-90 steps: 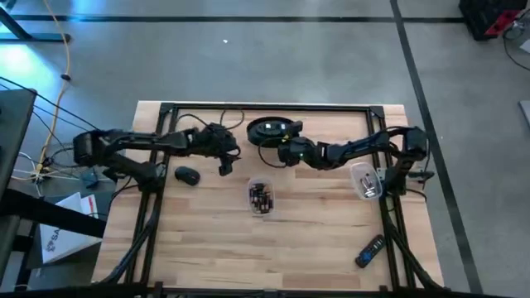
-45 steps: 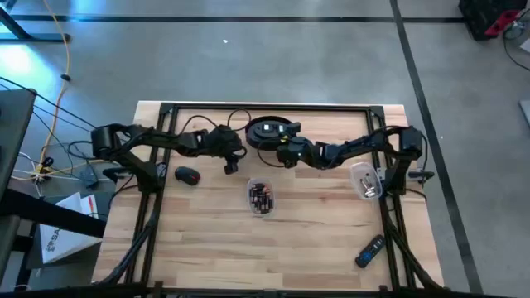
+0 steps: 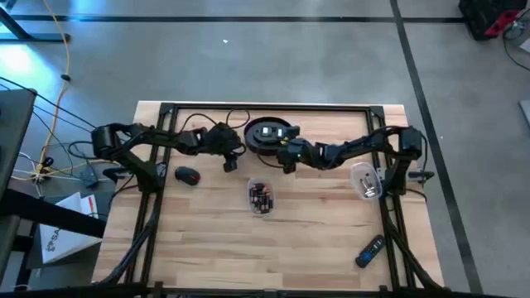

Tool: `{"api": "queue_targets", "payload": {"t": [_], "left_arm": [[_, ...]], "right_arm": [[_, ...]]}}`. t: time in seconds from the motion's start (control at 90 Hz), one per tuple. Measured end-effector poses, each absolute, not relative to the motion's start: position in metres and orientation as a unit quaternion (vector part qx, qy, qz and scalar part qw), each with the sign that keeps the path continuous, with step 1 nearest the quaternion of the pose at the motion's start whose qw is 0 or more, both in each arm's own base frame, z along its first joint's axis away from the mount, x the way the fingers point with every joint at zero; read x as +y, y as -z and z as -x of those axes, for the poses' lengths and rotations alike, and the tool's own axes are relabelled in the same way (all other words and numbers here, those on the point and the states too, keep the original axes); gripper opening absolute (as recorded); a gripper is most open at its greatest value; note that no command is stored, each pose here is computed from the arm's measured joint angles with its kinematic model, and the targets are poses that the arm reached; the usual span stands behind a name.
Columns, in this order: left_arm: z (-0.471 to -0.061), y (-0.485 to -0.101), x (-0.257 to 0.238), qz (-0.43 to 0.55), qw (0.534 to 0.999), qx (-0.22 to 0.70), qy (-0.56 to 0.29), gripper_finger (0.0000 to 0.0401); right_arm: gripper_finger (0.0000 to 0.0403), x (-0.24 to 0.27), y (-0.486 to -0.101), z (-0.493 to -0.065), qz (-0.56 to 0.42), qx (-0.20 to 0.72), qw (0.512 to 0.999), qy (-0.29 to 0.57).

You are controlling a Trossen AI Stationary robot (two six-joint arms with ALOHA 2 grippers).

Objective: Insert battery
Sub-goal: Move the wall clock to the top of the table

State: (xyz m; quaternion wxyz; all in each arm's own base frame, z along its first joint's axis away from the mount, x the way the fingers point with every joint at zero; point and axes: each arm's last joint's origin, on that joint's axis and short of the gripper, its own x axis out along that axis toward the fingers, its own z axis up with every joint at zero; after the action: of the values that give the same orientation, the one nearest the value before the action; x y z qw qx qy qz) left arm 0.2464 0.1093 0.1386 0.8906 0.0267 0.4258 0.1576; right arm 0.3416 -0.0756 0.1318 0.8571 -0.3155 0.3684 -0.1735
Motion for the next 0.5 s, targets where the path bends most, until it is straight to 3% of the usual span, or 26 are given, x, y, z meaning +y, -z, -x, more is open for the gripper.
{"api": "queue_targets", "payload": {"t": [0.5], "left_arm": [[-0.246, -0.138, 0.109, -0.029, 0.888, 0.430, -0.162, 0.0188]], "right_arm": [[0.0289, -0.074, -0.142, -0.353, 0.251, 0.352, 0.890, 0.143]]}}
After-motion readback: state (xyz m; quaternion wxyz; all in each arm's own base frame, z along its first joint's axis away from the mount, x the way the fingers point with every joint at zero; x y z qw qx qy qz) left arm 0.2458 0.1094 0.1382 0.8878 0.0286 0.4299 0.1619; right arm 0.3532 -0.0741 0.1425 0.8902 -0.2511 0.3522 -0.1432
